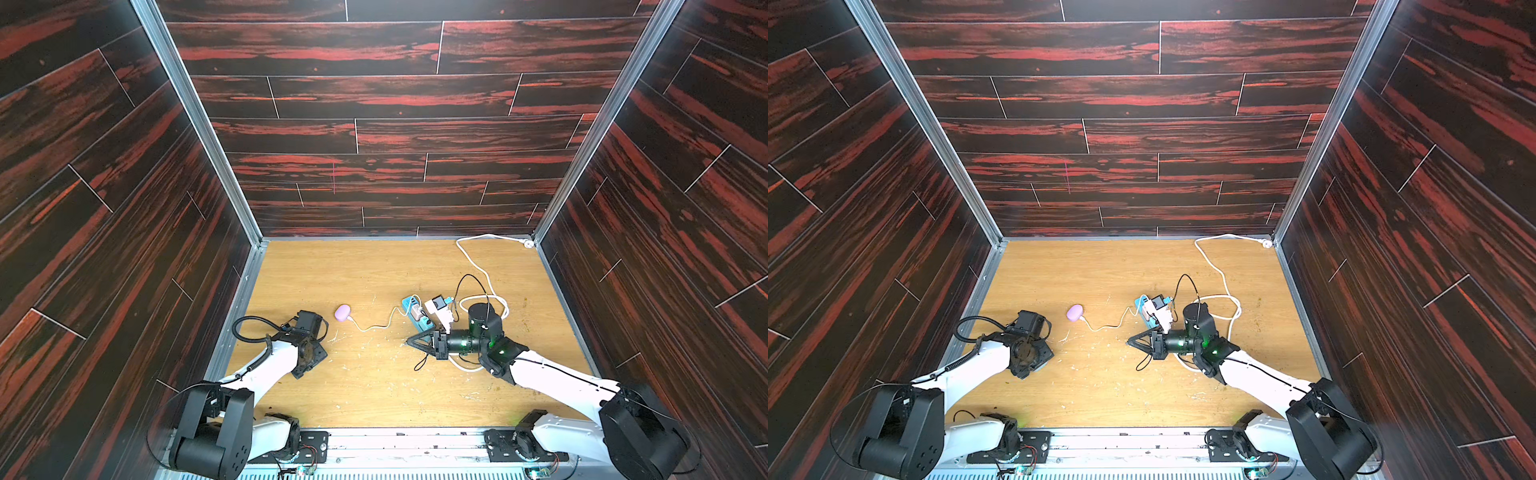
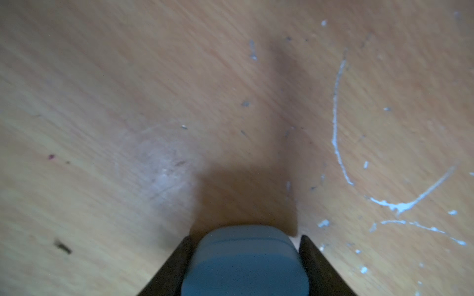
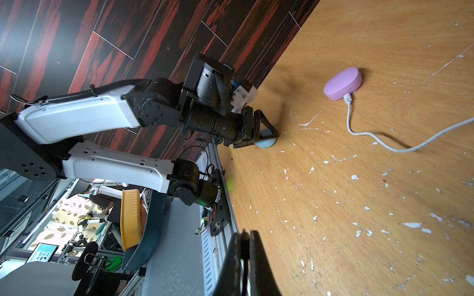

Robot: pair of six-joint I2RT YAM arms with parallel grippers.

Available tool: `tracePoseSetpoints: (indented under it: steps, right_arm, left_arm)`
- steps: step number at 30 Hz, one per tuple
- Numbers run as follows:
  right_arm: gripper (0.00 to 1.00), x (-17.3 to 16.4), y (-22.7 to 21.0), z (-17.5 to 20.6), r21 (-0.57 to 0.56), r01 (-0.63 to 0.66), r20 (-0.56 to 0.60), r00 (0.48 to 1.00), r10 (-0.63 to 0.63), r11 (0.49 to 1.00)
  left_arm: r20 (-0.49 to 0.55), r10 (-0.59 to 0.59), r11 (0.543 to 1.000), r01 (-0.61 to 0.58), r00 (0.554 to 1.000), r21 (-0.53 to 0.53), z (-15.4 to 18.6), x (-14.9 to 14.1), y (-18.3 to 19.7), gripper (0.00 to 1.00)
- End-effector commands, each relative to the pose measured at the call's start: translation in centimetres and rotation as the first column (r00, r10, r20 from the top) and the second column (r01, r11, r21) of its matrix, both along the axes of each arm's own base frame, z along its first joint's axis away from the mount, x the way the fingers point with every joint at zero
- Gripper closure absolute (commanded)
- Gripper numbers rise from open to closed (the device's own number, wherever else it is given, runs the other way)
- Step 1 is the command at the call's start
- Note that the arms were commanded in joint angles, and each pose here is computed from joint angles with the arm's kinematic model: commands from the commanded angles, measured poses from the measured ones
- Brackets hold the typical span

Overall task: Charge the bluetooth headset
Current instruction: Pick up the bluetooth headset from the center of the board, then insert the charging cable into the bluetooth headset.

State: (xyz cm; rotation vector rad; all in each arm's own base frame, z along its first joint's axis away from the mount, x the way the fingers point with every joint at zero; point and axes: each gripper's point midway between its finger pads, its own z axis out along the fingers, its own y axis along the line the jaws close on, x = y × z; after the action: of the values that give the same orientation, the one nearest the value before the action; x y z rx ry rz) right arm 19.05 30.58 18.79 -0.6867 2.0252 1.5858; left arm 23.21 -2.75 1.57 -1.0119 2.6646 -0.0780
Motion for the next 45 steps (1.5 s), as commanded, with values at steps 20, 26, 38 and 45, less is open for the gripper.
tracePoseSetpoints:
  steps: [20,26,38,45]
  right_arm:
    - [1.00,2.6,3.6,5.1,0.040,0.150,0.288,0.945,-0.155,0.988]
    - [1.00,3.7,4.2,5.2,0.060,0.243,0.345,0.905,-0.249,0.968]
    - [1.00,5.5,6.4,6.4,0.137,0.305,0.408,0.850,-0.334,0.943]
    - [1.00,6.1,6.5,7.8,0.206,0.339,0.432,0.810,-0.397,0.918]
  left_arm:
    - [0.394,0.329,0.742,0.023,0.859,-0.670,14.8,7.2,-11.5,0.73]
    - [0.415,0.412,0.639,0.068,0.811,-0.767,18.3,7.9,-13.5,0.76]
    - [0.444,0.450,0.541,0.159,0.774,-0.826,23.2,8.2,-16.3,0.77]
    - [0.439,0.451,0.505,0.183,0.777,-0.843,24.0,8.2,-17.4,0.77]
